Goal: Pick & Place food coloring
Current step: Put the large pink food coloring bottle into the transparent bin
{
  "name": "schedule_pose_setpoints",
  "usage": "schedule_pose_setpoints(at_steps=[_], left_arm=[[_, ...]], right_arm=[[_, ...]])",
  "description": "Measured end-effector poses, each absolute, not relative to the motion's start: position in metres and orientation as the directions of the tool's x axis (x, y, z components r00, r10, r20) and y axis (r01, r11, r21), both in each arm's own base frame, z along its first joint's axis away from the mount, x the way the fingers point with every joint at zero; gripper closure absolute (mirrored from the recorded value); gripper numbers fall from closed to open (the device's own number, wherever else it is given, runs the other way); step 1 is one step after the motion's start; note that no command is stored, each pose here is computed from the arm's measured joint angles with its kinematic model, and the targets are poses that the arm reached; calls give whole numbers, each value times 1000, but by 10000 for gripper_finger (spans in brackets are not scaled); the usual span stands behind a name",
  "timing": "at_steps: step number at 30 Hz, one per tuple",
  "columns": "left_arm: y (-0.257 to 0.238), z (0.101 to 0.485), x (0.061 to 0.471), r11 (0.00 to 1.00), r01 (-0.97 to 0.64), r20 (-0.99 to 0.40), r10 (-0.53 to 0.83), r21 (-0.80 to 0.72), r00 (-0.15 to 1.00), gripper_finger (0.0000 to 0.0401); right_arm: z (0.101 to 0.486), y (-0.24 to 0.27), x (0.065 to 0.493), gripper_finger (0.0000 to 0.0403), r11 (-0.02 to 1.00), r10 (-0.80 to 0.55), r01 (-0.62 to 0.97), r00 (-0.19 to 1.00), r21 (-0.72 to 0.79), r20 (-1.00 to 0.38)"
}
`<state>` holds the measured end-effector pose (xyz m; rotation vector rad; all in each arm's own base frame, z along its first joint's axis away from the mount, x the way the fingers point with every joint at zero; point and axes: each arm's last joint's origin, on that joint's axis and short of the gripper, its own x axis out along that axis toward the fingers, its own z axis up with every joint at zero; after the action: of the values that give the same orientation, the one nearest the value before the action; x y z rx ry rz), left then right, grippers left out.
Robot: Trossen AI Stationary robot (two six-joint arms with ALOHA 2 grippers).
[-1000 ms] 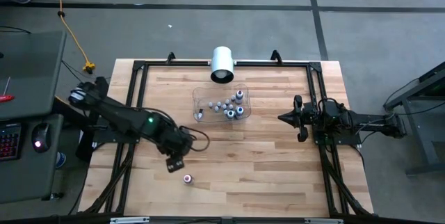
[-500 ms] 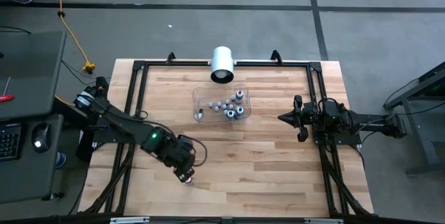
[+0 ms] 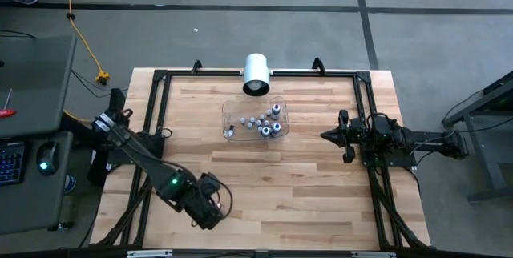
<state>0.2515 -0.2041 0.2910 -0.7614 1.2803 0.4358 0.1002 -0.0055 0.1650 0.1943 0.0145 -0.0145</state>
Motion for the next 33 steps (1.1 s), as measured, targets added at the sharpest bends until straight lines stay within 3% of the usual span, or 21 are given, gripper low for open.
schedule_pose_setpoints(at_steps=[7,16,33], left_arm=[[-207,287,257,802,-551,-954,-79,-233,289,167],[-214,273,265,912,-368,-964,-91,-181,248,167],[-211,248,283,980,-175,-981,-56,-90,187,167]], right_arm=[[165,-6,100,402,981,-13,16,1000,193,-16],[165,-6,100,402,981,-13,16,1000,193,-16],[165,-6,101,402,981,-12,15,1000,193,-16]])
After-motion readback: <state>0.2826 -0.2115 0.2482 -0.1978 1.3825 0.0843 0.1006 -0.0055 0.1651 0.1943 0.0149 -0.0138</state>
